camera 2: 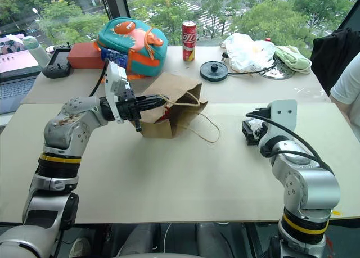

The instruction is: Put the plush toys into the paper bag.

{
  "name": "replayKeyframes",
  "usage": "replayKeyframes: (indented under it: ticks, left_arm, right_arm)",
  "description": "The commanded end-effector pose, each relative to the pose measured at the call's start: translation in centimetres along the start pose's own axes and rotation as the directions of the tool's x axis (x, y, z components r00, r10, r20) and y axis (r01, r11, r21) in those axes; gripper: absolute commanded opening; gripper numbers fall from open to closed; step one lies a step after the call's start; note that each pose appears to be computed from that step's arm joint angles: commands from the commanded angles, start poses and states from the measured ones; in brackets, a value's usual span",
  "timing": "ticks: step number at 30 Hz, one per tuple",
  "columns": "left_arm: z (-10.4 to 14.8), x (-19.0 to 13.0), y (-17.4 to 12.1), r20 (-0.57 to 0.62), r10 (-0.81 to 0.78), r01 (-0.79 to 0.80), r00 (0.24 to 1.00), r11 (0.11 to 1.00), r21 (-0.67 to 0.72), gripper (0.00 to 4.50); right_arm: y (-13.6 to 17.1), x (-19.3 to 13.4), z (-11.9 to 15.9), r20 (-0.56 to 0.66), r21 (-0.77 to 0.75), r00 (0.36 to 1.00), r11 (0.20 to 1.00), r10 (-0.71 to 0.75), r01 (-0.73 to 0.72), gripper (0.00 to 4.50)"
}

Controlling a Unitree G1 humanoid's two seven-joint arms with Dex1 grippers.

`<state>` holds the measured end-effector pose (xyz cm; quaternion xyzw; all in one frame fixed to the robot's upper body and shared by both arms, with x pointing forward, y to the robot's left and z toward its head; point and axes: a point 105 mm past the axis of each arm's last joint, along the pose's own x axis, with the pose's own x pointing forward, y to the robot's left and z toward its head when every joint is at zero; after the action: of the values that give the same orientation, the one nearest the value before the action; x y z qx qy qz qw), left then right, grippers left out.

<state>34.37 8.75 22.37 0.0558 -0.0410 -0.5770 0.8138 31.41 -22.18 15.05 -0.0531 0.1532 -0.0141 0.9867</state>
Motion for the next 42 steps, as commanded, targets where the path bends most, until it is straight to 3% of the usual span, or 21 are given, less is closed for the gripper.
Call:
replayKeyframes:
  ticks: [1,7,10,17,20,24,30,36,42]
  left_arm:
    - [1.1,-0.1,-0.8,0.016,-0.047,0.046,0.999,0.998,0.032,0.00]
    - [1.2,-0.2,-0.8,0.016,-0.036,0.035,0.999,0.999,0.032,0.00]
    - [1.2,-0.2,-0.7,0.018,-0.024,0.023,1.000,0.999,0.032,0.00]
    - [1.2,-0.2,-0.6,0.026,-0.006,0.005,1.000,1.000,0.030,0.00]
    - [1.2,-0.1,-0.5,0.032,-0.001,0.000,0.999,1.000,0.030,0.00]
    - [1.5,0.1,-0.1,0.052,0.017,-0.018,0.999,1.000,0.021,0.00]
    - [1.8,0.2,0.4,0.070,0.031,-0.031,0.997,1.000,-0.003,0.00]
    - [1.9,0.3,0.5,0.072,0.031,-0.030,0.997,1.000,-0.007,0.00]
    - [1.9,0.4,0.5,0.072,0.024,-0.024,0.997,1.000,-0.009,0.00]
  right_arm:
    - [-1.2,1.2,-0.6,-0.001,-0.053,0.998,0.996,-0.068,0.068,4.00]
    - [-1.6,2.9,-2.9,-0.071,-0.046,0.994,0.995,-0.087,0.084,4.00]
    - [-2.0,3.0,-3.3,-0.081,-0.045,0.991,0.993,-0.109,0.106,3.26]
    - [-2.3,3.0,-3.4,-0.075,-0.055,0.991,0.993,-0.111,0.107,0.86]
    - [-2.3,3.1,-3.4,-0.076,-0.062,0.991,0.993,-0.109,0.104,0.10]
    - [-2.1,2.5,-1.3,0.020,-0.019,0.998,0.997,-0.068,0.068,0.03]
    - [0.7,-2.1,4.3,0.222,0.081,0.949,0.965,0.226,-0.249,0.03]
    - [4.8,-4.5,4.0,0.157,0.081,0.876,0.878,0.455,-0.471,0.03]
    - [9.0,-4.3,4.0,0.118,0.006,0.837,0.843,0.534,-0.538,0.03]
